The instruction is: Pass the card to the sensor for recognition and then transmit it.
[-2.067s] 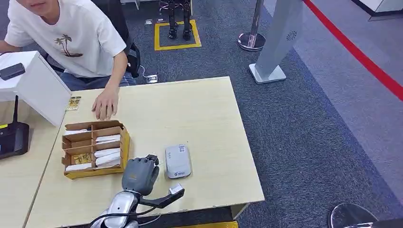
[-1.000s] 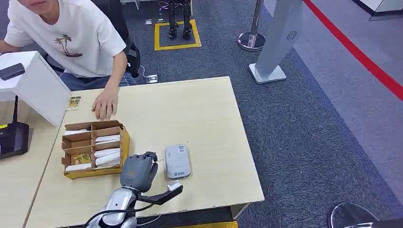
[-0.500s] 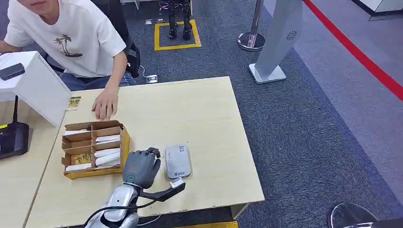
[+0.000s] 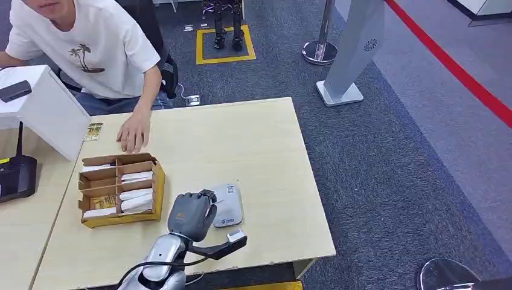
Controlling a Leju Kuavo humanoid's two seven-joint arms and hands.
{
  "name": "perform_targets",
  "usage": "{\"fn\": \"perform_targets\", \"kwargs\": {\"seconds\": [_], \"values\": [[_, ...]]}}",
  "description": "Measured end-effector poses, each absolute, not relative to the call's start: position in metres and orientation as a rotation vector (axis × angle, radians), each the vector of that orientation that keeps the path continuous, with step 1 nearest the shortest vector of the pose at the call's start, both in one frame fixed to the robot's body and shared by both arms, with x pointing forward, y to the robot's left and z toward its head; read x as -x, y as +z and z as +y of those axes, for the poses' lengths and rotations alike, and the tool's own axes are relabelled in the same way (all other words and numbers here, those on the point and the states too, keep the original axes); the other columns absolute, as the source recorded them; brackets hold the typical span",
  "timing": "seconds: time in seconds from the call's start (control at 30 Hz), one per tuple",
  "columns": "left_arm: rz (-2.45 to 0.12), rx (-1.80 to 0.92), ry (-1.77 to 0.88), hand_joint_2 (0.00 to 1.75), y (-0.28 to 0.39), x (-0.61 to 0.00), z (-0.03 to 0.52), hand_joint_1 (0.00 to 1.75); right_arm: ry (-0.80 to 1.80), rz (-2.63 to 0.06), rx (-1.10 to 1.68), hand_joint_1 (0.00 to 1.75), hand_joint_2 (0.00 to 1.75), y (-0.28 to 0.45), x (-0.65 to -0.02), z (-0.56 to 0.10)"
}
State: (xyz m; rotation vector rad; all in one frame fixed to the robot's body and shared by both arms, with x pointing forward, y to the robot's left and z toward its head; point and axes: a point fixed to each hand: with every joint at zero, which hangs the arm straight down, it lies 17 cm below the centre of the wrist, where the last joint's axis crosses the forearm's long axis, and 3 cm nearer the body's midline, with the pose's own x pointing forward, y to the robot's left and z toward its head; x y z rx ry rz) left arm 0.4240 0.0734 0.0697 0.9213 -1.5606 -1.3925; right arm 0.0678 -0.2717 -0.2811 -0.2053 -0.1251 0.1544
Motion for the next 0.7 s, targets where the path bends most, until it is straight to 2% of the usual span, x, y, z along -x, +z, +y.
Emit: {"fn": "perform_targets", "kwargs": {"seconds": [0.7], "values": [[-1.442,-0.85,-1.408,1.75,0.024,-0.405,0.078,1.75,0.146,-0.122,0.206,0.0,1.75,-0.281,-0.068,-0.272]]}}
